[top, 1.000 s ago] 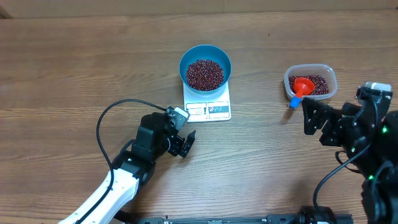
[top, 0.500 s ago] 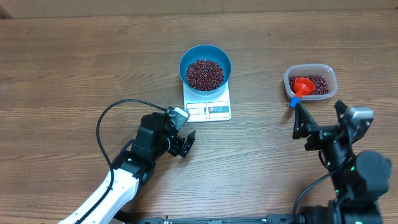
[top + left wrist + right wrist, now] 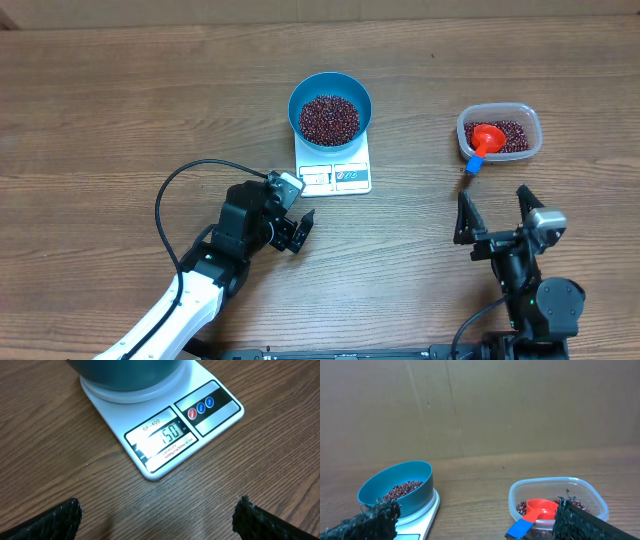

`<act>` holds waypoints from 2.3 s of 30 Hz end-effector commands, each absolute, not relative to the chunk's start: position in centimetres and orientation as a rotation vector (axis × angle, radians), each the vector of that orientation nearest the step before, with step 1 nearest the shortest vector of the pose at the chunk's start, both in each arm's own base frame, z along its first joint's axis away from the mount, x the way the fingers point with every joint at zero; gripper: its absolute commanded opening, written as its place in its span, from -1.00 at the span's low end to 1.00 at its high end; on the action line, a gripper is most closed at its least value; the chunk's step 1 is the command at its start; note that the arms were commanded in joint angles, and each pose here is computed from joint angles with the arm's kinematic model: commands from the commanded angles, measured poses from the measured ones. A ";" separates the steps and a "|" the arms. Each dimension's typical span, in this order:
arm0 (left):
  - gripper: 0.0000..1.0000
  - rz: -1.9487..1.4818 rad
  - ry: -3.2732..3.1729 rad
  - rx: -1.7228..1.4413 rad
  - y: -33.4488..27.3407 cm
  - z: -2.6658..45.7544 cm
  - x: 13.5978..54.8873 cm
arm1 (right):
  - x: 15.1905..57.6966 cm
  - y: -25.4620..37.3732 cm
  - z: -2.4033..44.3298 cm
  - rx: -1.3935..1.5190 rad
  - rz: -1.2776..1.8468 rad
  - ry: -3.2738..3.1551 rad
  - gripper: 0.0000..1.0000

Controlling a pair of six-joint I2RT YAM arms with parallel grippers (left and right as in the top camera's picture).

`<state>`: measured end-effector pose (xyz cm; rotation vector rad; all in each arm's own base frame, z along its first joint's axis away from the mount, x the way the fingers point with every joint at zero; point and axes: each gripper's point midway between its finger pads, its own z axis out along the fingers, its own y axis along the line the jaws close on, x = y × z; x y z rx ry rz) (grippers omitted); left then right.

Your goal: Scoop item into bowl and weigh 150g on scale

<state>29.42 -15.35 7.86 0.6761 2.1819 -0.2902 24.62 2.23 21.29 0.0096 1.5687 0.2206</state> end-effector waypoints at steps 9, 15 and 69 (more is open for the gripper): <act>0.99 -0.301 2.204 0.666 -15.3 7.4 29.2 | 24.5 2.4 18.5 -0.002 0.222 1.537 1.00; 0.99 -0.298 2.232 0.672 -15.1 6.9 28.8 | 24.5 2.3 17.5 0.008 0.219 1.578 1.00; 0.99 -0.072 1.948 0.316 -6.4 16.6 30.0 | 24.5 2.3 17.2 0.019 0.231 1.588 1.00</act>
